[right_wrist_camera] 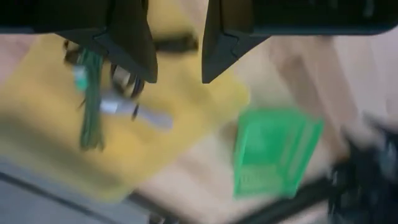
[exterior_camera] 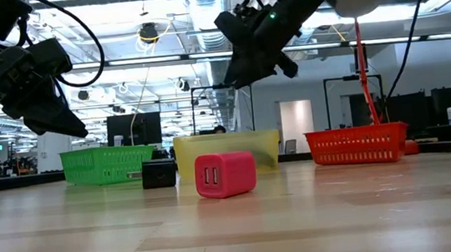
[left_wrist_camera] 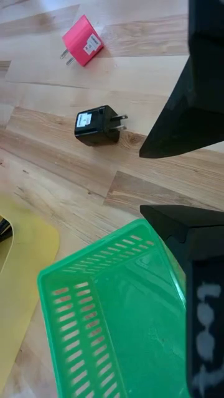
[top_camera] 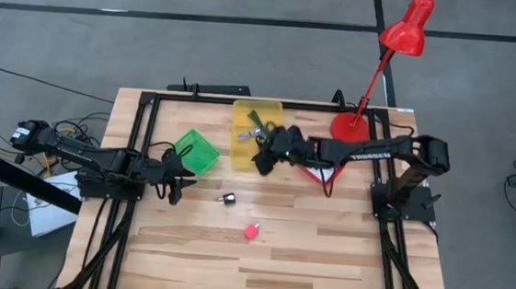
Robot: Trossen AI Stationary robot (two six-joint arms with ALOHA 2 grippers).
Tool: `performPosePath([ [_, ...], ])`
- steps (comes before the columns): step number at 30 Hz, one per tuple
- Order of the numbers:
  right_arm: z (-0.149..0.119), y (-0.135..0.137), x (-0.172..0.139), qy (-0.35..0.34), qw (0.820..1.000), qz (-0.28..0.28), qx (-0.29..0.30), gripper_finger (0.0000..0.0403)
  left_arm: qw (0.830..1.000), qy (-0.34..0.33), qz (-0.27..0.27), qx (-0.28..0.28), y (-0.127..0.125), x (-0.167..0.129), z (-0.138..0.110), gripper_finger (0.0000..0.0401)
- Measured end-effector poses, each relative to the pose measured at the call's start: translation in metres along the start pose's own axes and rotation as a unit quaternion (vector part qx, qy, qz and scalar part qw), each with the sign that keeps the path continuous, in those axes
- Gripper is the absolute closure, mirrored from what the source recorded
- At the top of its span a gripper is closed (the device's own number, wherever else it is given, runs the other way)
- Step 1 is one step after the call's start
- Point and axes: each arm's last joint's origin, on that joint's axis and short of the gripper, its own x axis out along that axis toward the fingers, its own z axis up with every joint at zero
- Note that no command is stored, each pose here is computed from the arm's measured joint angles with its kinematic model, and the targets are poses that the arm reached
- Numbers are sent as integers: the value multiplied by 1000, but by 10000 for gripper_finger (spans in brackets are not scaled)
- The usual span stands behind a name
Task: Pick and place items into bin
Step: Put the black charger adapter into the green bin
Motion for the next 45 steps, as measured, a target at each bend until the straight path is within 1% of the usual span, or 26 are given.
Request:
performPosePath([
  [3, -15, 10, -6, 47, 998, -3, -29, 282, 1000, 0, 0, 0, 0, 0, 0, 282],
  [5, -25, 13, -10, 80, 996, -17, -34, 282, 1000, 0, 0, 0, 0, 0, 0, 282],
  [8, -40, 16, -21, 117, 990, -66, -48, 282, 1000, 0, 0, 0, 0, 0, 0, 282],
  [12, -56, 20, -45, 131, 976, -151, -89, 282, 1000, 0, 0, 0, 0, 0, 0, 282],
  [15, -62, 22, -69, 131, 969, -180, -106, 282, 1000, 0, 0, 0, 0, 0, 0, 282],
  [18, -67, 26, -90, 137, 968, -180, -112, 282, 1000, 0, 0, 0, 0, 0, 0, 282],
  [25, -83, 41, -134, 132, 971, -148, -131, 282, 1000, 0, 0, 0, 0, 0, 0, 282],
  [27, -89, 43, -145, 131, 967, -147, -160, 282, 1000, 0, 0, 0, 0, 0, 0, 282],
  [30, -94, 40, -157, 147, 953, -152, -216, 282, 1000, 0, 0, 0, 0, 0, 0, 282],
  [32, -97, 38, -162, 154, 949, -161, -224, 282, 1000, 0, 0, 0, 0, 0, 0, 282],
  [35, -98, 37, -166, 149, 948, -169, -224, 282, 1000, 0, 0, 0, 0, 0, 0, 282],
  [40, -98, 37, -166, 151, 947, -169, -228, 282, 998, -38, 49, -8, 2, 0, 4, 282],
  [45, -98, 37, -166, 151, 947, -169, -229, 282, 998, -43, 50, -10, 2, 0, 4, 282],
])
